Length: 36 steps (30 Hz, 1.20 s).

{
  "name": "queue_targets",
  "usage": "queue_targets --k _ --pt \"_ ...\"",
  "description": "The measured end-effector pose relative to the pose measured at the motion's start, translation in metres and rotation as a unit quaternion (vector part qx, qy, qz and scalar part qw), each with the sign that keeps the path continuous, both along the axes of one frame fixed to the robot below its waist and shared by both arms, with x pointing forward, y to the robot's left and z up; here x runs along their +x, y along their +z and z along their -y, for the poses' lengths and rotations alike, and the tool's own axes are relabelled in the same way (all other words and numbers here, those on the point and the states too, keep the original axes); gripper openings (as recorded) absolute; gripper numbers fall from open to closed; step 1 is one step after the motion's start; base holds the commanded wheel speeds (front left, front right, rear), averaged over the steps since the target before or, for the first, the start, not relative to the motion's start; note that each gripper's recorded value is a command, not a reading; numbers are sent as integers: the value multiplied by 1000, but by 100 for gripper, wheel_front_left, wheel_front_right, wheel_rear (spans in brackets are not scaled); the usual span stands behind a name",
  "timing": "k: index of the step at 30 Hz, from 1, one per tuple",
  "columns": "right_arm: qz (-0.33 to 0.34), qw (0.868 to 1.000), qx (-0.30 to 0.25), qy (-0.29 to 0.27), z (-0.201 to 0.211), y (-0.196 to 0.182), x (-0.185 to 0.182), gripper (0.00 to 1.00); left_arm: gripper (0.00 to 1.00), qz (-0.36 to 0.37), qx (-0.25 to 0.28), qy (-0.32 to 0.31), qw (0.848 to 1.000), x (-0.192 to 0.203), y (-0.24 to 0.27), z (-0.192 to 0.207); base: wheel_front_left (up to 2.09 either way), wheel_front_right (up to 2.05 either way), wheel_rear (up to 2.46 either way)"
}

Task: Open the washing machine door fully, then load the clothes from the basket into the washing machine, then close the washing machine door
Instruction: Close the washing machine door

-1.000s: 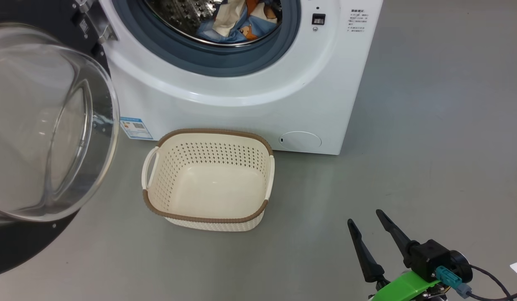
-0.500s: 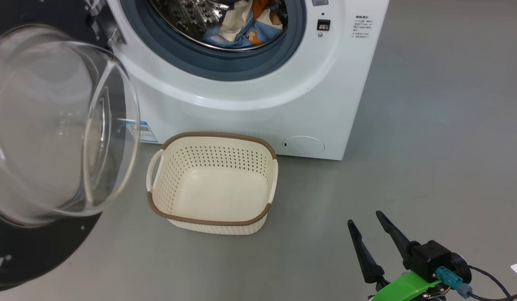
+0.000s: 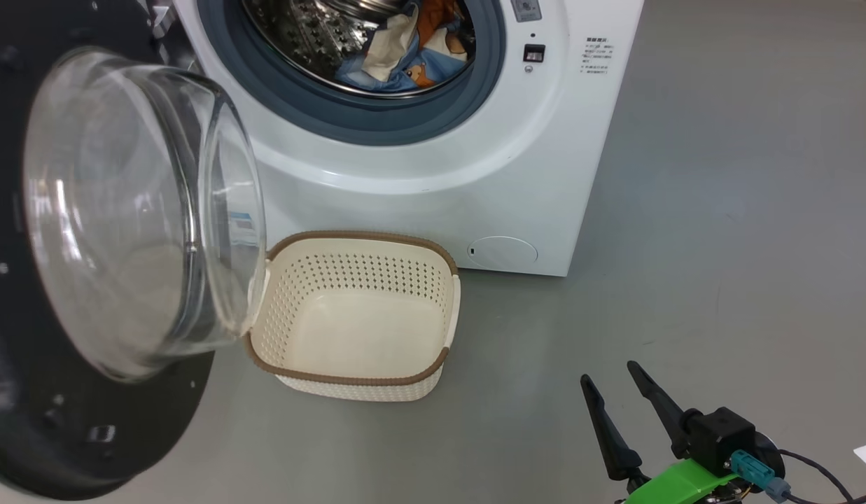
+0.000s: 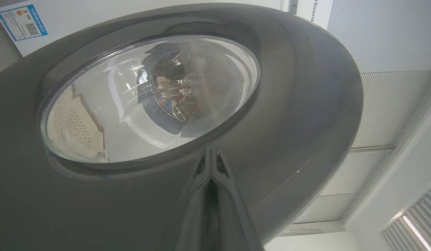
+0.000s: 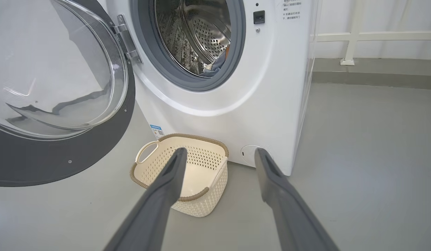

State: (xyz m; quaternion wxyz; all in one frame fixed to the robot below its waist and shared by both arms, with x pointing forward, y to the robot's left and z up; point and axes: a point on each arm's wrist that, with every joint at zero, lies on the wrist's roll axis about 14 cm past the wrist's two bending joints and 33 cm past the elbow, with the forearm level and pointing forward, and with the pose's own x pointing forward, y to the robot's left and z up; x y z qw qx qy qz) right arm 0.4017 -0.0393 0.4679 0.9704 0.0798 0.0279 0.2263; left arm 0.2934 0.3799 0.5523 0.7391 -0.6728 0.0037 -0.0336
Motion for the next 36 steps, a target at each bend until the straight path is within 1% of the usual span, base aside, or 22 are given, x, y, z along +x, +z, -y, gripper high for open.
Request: queue_targets --k 10,15,21,22,23,27,33,36 --pt "-11 1000 6 -8 5 -6 -2 100 0 25 -15 -72 997 14 1 59 0 0 0" --pt "-18 1000 8 -19 13 -9 -3 100 0 40 -35 -119 991 31 0 96 0 0 0" --pt "-21 999 8 -47 32 -12 -3 100 0 57 -39 -170 983 55 5 143 0 0 0" --pt "-21 999 8 -47 32 -12 -3 100 0 57 -39 -170 983 55 5 143 0 0 0" --pt "-21 998 7 -57 39 -11 -2 100 0 57 -40 -181 981 62 4 153 0 0 0" --pt "-21 997 9 -78 53 -11 -1 100 0 55 -51 -194 978 77 0 170 0 0 0" --pt "-27 993 12 -112 75 -14 -4 100 0 73 -57 -203 975 111 9 192 0 0 0" --pt "-26 991 13 -132 89 -13 -3 100 0 80 -62 -221 970 125 13 207 0 0 0"
